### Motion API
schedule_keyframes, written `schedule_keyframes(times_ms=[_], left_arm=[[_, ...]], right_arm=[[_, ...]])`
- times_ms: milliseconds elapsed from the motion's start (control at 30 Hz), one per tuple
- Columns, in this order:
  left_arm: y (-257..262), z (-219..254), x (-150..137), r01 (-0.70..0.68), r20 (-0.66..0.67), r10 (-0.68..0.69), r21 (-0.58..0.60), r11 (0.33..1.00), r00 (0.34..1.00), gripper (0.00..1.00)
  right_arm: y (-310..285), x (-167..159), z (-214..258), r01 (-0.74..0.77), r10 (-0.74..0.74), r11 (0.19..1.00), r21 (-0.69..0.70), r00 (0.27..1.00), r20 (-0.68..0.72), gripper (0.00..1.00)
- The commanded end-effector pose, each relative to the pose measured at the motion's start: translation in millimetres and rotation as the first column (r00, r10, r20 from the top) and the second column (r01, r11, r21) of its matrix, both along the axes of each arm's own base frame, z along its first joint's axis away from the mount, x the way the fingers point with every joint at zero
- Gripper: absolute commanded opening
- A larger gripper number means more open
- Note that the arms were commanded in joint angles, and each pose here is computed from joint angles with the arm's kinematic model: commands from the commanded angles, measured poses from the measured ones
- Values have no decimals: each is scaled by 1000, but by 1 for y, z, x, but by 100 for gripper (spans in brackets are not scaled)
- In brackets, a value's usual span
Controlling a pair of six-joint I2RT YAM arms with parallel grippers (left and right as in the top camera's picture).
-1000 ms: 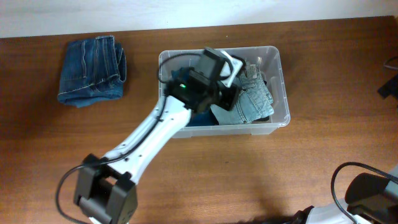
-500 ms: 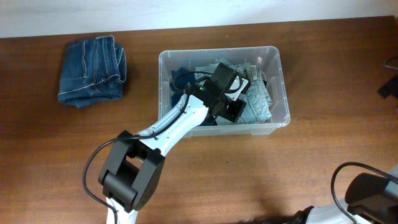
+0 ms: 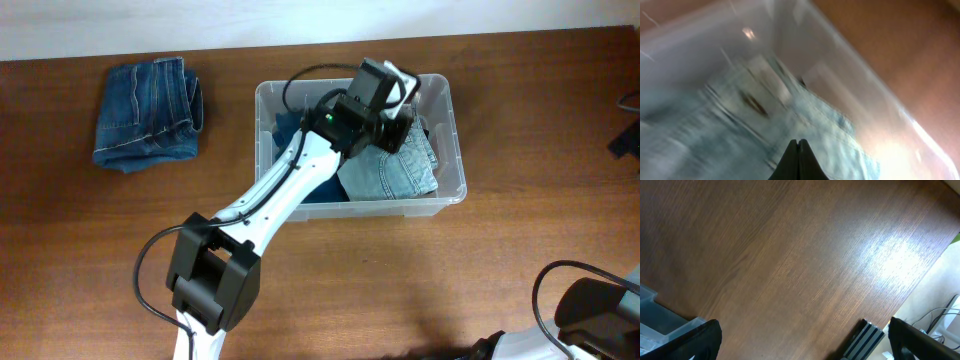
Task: Pack container
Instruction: 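Press the jeans down into the bin with the left gripper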
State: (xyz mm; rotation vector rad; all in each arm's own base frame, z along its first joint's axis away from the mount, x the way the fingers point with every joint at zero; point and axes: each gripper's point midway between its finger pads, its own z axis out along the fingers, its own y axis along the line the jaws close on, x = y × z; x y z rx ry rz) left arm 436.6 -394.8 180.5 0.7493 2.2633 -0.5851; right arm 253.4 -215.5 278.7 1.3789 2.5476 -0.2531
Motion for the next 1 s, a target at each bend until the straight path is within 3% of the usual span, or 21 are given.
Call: schedule_keyframes(times_ms=[0, 200, 600, 967], left_arm=[[20, 2, 26, -116, 101, 108, 72, 991, 989, 1], [20, -36, 41, -129, 77, 121, 96, 987, 990, 1], [17, -116, 38, -101, -26, 107, 181, 978, 994, 1], [9, -31, 47, -116, 90, 110, 69, 991, 990, 3]], right_arm=[[-2, 0, -2, 15, -15, 1000, 0, 1000, -3, 98], [-2, 0, -2, 15, -15, 1000, 0, 1000, -3, 98], [-2, 0, -2, 15, -15, 1000, 0, 1000, -3, 98], [-2, 0, -2, 15, -15, 1000, 0, 1000, -3, 99]])
